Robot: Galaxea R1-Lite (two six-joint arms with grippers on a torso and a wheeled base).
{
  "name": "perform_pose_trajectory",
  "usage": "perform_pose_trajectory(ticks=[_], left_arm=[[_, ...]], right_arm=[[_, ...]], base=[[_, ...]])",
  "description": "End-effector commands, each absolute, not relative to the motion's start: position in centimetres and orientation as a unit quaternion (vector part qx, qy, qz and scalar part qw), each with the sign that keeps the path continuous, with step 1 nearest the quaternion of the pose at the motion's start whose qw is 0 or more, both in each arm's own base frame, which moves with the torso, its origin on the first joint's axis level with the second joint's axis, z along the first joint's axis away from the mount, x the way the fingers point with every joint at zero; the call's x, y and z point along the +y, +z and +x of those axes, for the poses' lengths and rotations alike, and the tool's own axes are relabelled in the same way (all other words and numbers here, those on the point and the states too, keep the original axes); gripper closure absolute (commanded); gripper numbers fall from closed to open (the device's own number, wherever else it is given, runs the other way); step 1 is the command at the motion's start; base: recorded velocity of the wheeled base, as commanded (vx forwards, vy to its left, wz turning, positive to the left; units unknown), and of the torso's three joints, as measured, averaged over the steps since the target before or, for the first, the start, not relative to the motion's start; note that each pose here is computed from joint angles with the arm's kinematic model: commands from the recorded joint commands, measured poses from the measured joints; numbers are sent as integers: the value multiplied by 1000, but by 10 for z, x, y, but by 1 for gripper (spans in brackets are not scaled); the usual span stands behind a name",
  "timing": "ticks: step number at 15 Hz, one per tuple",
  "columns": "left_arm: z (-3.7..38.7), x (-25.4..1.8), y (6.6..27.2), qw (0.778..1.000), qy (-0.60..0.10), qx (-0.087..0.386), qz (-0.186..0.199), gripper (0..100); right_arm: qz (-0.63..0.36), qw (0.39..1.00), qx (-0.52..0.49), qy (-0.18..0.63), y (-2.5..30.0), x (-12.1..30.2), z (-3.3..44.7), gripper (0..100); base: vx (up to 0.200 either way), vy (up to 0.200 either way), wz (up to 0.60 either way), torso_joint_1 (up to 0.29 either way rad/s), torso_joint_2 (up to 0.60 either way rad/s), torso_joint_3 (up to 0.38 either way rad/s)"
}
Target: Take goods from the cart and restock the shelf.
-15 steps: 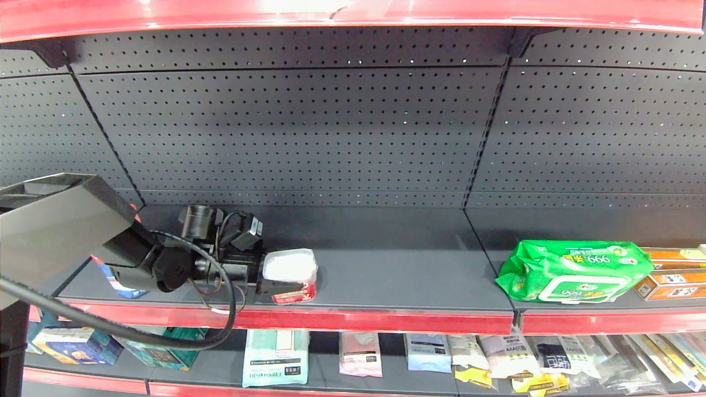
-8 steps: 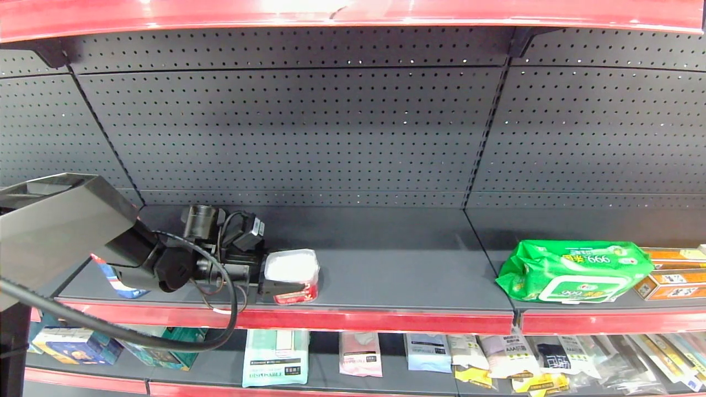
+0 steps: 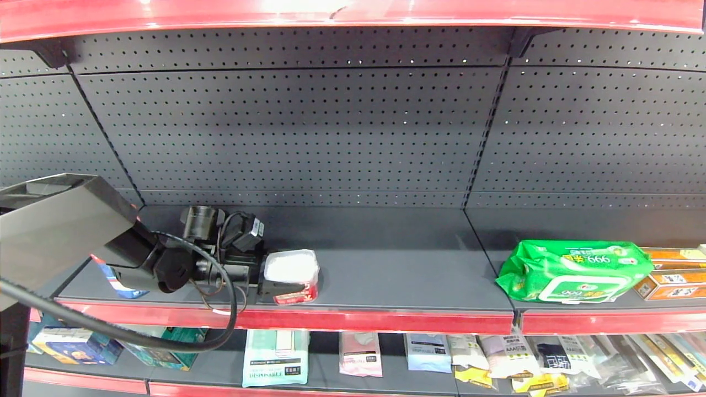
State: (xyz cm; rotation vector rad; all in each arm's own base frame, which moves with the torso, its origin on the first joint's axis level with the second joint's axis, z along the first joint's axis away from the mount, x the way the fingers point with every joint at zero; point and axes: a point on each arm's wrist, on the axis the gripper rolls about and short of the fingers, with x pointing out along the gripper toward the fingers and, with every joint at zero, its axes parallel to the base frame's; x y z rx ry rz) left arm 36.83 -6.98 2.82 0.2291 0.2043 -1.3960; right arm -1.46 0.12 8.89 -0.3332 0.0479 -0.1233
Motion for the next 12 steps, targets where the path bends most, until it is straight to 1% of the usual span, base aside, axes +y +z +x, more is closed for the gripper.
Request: perform_pose_trajectory(ticks=[1,5,7,11,12], left_arm=[[368,-69,27,756,-639,95,104,0],[369,-69,28,756,-639,97,102,0],[368,-68,32,757,-638,92,105,0],[364,-57,44,768,-626,86,108,0],[364,-54,43,770,-623,87,108,0]], right_arm=[[-166,984,24,-62,89,1,-15,100],[-166,984,24,-61,89,1,-14,100],[-165,984,24,-61,89,1,-15,100],[-166,984,22,-62,89,1,-15,100],[-166,984,23,-61,89,1,-15,100]], base=[[0,0,0,0,0,0],[0,0,0,0,0,0],[0,0,0,0,0,0],[0,0,0,0,0,0],[0,0,0,0,0,0]])
